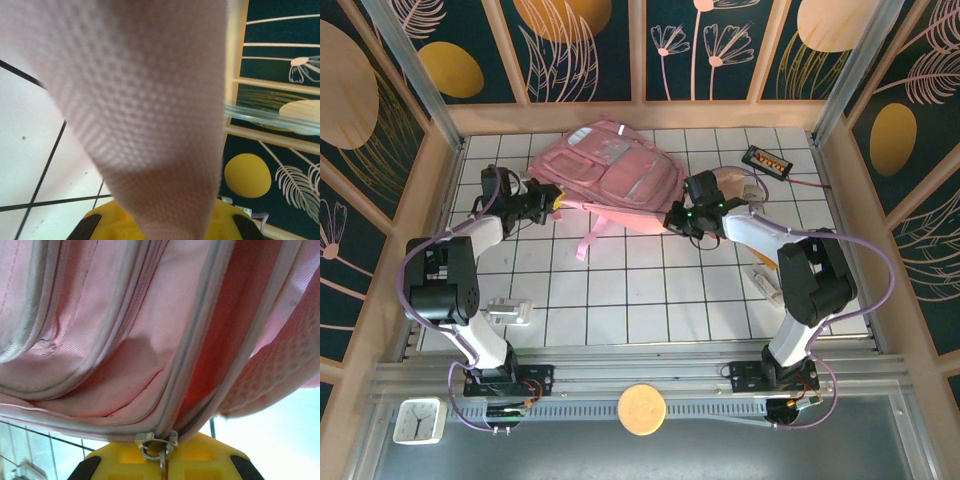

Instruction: Pack the student bag

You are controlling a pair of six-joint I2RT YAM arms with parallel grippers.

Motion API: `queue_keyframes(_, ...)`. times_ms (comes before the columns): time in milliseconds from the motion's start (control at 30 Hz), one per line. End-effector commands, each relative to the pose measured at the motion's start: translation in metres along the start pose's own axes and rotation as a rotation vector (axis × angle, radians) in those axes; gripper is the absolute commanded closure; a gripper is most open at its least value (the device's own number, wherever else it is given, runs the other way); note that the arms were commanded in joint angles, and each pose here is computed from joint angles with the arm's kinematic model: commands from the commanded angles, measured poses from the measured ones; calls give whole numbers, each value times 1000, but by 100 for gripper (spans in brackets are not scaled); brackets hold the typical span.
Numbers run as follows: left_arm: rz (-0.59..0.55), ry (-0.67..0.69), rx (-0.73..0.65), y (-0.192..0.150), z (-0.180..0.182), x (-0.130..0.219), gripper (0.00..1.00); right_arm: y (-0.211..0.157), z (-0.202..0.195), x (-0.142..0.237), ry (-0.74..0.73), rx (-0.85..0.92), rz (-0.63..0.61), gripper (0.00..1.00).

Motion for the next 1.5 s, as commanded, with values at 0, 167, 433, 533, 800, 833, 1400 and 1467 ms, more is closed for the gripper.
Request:
queue_keyframes(0, -120, -3, -95, 41, -9, 30, 100, 7, -25, 15, -182, 29, 5, 100)
queue_keyframes(167, -131, 78, -111, 72, 9, 32, 89, 13, 7, 9, -58, 144, 3, 100)
queue_keyframes(433, -96, 48, -123, 1, -1, 34, 1, -2, 73, -3, 150, 188, 18, 100)
queue_keyframes(533, -17, -23, -50, -40, -1, 30, 1, -7, 86, -7, 171, 196, 29, 100)
queue_keyframes(800, 135, -64, 124, -127, 14, -19, 1, -22, 110, -11, 218, 219, 54, 100)
queue_keyframes(833, 141, -58, 147, -131, 21, -25, 1, -24, 112, -10, 224, 221, 54, 100)
queue_keyframes(1400, 118, 68, 147, -129, 57, -62, 100, -52, 109, -13, 159, 231, 137, 100)
queue_keyframes(1467, 120, 133, 48, -123, 57, -53, 100, -49, 92, -11, 99, 212, 178, 100)
Point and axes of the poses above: each hand's point on the last joint's axis, 136 mm out from that joint toward the fingers, its own x axis back along the fingers, its own z axis along the line the jaws close on, y = z × x, the point moved 9 cm from there along x, back along the fingers, and after that the axes turned 7 degrees about x, right-handed, at the moved point
